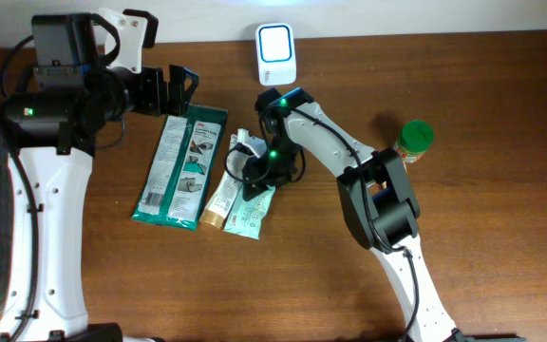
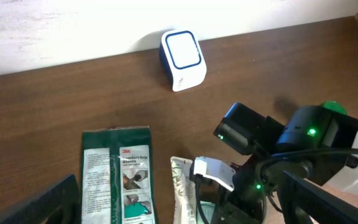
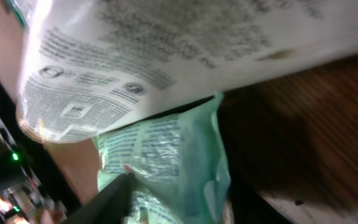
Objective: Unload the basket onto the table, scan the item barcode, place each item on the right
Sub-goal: 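Grasp the mint-green sachet with the right gripper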
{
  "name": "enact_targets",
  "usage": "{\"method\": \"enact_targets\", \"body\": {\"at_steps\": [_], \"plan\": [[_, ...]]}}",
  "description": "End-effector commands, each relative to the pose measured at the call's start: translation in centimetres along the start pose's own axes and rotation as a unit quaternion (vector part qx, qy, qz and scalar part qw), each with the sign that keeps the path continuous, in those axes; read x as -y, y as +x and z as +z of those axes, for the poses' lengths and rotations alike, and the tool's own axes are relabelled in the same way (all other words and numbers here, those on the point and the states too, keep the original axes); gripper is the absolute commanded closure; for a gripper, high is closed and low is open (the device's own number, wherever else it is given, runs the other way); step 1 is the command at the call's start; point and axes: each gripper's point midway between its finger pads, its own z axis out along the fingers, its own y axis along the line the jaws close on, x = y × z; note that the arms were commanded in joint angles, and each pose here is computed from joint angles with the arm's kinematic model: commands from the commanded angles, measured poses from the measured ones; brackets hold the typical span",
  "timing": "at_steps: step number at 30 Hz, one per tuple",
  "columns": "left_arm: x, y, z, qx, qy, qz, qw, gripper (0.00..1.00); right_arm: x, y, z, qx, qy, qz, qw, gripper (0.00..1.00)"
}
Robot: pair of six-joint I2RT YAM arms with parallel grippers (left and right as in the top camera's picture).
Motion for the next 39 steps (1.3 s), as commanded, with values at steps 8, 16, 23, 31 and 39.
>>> {"method": "enact_targets", "body": {"at_steps": [8, 16, 23, 31, 39], "plan": [[0.3, -0.5, -0.5, 0.009, 0.003, 0.014, 1.000, 0.01, 0.6, 1.5, -2.9, -0.007, -0.019, 0.015, 1.000, 0.96], [0.3, -0.5, -0.5, 0.009, 0.003, 0.014, 1.000, 0.01, 1.9, 1.0, -16.7, 0.151, 0.013, 0.059, 0.987, 0.95], [0.3, -0.5, -0.5, 0.009, 0.003, 0.014, 1.000, 0.01, 8.0, -0.8, -17.3, 0.208, 0.184, 0.247, 0.928, 0.96], [0.3, -0.5, -0.5, 0.009, 0.003, 0.014, 1.000, 0.01, 7.0, -1.5, -12.2, 0.194, 0.239, 0.252, 0.917, 0.96], [0.3, -0.5, -0.5, 0.009, 0.003, 0.014, 1.000, 0.01, 7.3, 0.8, -11.5, 0.119, 0.237, 0.139, 0.954, 0.33]]}}
